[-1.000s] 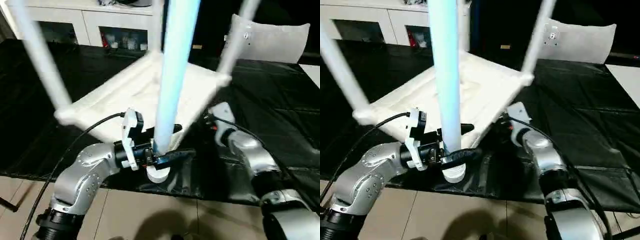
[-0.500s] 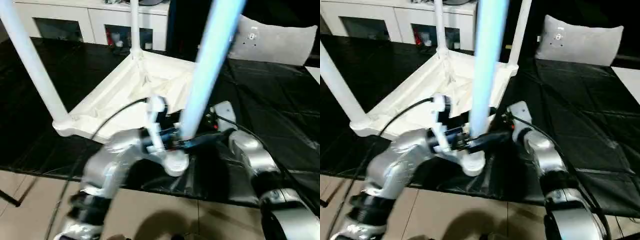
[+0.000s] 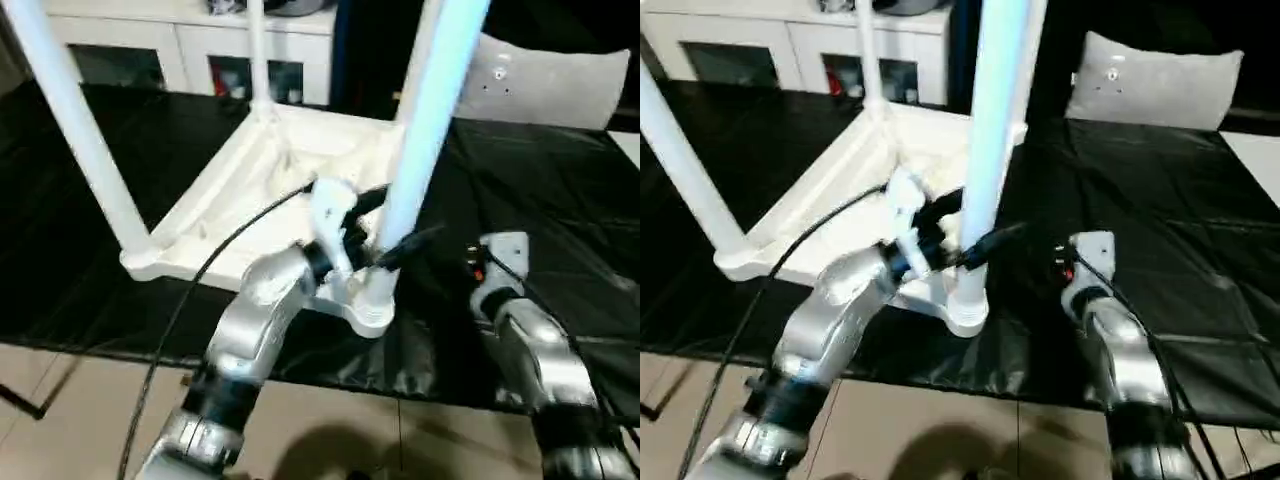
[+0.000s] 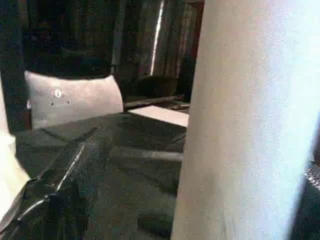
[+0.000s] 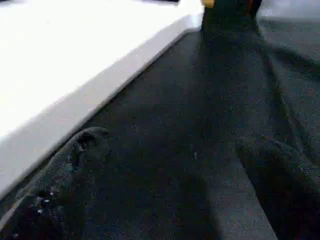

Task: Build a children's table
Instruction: Rotate table base

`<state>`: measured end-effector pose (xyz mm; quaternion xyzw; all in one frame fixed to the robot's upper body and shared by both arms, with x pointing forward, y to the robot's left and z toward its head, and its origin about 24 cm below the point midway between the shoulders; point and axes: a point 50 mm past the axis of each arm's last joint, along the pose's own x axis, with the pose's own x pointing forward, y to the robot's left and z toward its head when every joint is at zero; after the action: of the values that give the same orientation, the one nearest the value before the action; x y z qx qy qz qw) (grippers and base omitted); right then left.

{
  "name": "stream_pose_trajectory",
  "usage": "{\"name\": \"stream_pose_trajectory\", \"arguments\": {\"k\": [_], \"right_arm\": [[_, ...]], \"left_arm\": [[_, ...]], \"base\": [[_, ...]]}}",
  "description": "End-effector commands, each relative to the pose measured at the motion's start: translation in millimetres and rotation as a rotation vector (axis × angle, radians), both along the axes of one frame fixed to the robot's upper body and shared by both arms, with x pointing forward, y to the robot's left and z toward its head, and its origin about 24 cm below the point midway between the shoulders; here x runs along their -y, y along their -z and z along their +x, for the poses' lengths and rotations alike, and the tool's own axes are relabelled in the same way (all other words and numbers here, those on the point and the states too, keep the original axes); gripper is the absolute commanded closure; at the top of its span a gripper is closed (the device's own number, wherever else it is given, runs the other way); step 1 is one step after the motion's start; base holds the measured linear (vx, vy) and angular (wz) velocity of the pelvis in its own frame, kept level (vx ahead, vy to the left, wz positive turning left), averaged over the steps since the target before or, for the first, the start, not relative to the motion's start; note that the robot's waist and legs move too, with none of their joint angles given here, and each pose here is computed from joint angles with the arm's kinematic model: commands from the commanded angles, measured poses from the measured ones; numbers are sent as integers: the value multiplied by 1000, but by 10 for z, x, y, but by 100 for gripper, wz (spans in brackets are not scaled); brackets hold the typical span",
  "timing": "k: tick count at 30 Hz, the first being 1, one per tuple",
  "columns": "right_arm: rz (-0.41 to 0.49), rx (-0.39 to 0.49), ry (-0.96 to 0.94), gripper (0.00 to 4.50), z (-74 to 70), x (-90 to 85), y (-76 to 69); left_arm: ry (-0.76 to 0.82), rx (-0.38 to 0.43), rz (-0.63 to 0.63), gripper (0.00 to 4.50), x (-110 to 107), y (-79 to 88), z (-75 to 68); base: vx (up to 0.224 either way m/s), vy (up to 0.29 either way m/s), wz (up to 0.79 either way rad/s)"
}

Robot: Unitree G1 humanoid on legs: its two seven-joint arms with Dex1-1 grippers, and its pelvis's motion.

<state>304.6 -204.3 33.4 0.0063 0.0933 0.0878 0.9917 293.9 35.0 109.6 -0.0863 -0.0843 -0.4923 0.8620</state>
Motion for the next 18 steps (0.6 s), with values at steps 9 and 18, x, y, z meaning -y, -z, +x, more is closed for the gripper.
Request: {"name": "stream_pose_trajectory", "arguments": {"k": [9,18], "right_arm": [[38,54,-3,0,-232,-140,-199],[52,44,-11,0,-440,-211,-306]], "left_arm": [[-18,26,-3,9,-451,45,-306],[-215,-116,10,9,-967,221,-603]], "base": [[0,0,0],[0,0,0]]}}
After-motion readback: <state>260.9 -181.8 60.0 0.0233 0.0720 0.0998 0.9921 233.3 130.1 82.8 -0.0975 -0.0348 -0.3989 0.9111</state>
